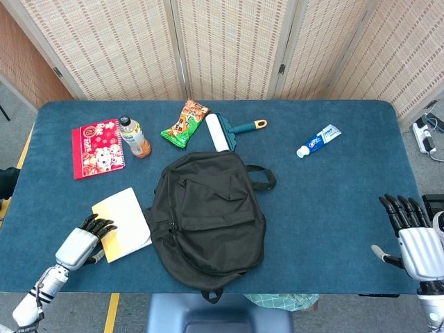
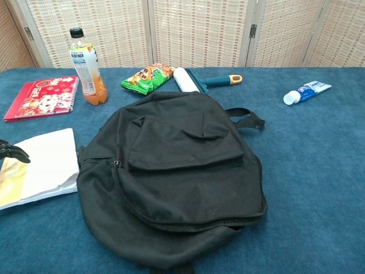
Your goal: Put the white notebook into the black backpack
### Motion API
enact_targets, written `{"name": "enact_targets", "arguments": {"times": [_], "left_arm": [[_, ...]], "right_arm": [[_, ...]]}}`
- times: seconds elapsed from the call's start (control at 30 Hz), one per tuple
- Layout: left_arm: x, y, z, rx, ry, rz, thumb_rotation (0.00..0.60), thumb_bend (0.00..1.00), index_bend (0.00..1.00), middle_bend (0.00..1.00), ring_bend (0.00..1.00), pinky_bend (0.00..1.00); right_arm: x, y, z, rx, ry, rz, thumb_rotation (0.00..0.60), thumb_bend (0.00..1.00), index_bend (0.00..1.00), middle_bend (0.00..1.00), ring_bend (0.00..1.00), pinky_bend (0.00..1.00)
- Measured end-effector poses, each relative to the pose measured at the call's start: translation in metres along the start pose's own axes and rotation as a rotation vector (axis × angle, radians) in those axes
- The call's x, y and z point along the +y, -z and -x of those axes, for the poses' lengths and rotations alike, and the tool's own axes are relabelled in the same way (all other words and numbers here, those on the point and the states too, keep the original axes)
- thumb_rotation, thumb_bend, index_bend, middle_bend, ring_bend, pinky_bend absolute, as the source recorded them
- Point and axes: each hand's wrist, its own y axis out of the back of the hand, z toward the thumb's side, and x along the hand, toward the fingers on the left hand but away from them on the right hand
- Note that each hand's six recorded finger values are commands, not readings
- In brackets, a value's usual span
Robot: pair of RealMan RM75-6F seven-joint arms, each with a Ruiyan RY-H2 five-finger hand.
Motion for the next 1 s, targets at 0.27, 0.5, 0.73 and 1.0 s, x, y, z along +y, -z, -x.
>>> {"name": "enact_targets", "arguments": {"times": [0.27,0.5,0.73,1.0], "left_arm": [[-0.001,-0.007,-0.008,0.004,-0.026,0.076,0.600,0.38,0.29,0.25,0.23,0.16],[0.001,-0.015,-0.027,0.001,-0.049,0.181,0.600,0.40,0.31,0.27,0.24,0.17],[0.002,-0.019,-0.043,0.011,-0.066,0.249,0.600,0.43,0.37,0.30,0.26,0.19],[0.011,-0.014,-0.043,0.031,-0.124,0.247,0.600,0.44,0.40,0.32,0.28,0.20]], "right_arm": [[0.001,0.001,0.000,0.001,0.005,0.000,0.600,0.05,0.00,0.10,0.04,0.04],[0.002,0.001,-0.001,0.000,0.009,0.001,0.600,0.04,0.00,0.10,0.04,0.04],[0.003,0.002,-0.002,-0.001,0.013,0.003,0.600,0.05,0.00,0.10,0.04,0.04],[0.003,0.003,-0.002,-0.005,0.010,0.000,0.600,0.05,0.00,0.10,0.04,0.04]]}}
